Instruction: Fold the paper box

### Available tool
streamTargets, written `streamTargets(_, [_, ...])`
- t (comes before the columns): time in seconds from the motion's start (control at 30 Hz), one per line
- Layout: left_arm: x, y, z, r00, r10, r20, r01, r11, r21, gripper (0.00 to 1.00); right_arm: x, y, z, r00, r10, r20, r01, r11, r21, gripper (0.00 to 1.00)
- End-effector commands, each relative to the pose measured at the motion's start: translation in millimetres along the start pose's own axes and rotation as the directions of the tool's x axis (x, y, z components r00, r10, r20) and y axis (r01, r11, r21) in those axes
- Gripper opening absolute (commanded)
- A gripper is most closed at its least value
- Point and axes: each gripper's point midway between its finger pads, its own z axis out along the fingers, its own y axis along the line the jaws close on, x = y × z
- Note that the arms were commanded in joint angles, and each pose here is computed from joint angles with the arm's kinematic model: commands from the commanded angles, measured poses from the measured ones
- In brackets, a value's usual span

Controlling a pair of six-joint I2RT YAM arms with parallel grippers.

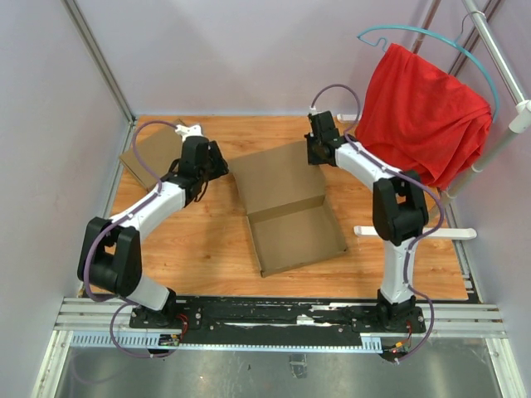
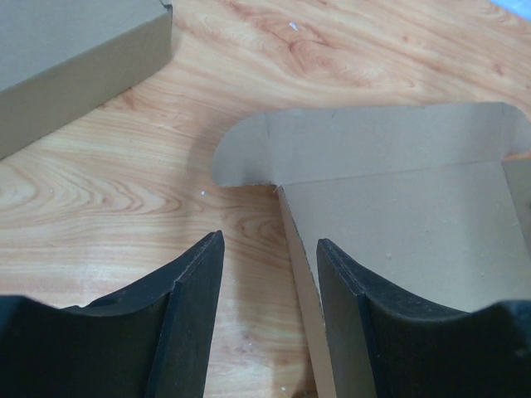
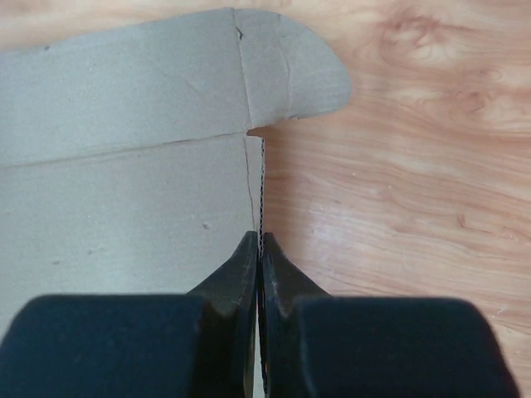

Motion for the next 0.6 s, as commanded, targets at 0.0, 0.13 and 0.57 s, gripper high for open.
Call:
streamTargets(0.0, [-21.1,1.7,-9.4,0.990,-0.066,0.124,0.065,0.998,0.019,0.54,-46.2,-6.4,-30.2,0.952,0.161,0.261,-0.162,0.987,-0.018,0.01])
streamTargets(0.13, [-20.6,5.7,-12.6,0.975,-0.136,0.176,0.125,0.990,0.072,0.60,-52.3,-7.6,-52.2,0.879,0.234,0.415,-0.214,0.972,-0.096,0.01])
streamTargets(0.57, [-40.7,3.9,-20.9,0.932,-0.246,0.266,0.191,0.958,0.216,0.70,-42.0,-13.1,-116.5,0.713,0.261,0.651,-0.158,0.964,-0.213,0.01])
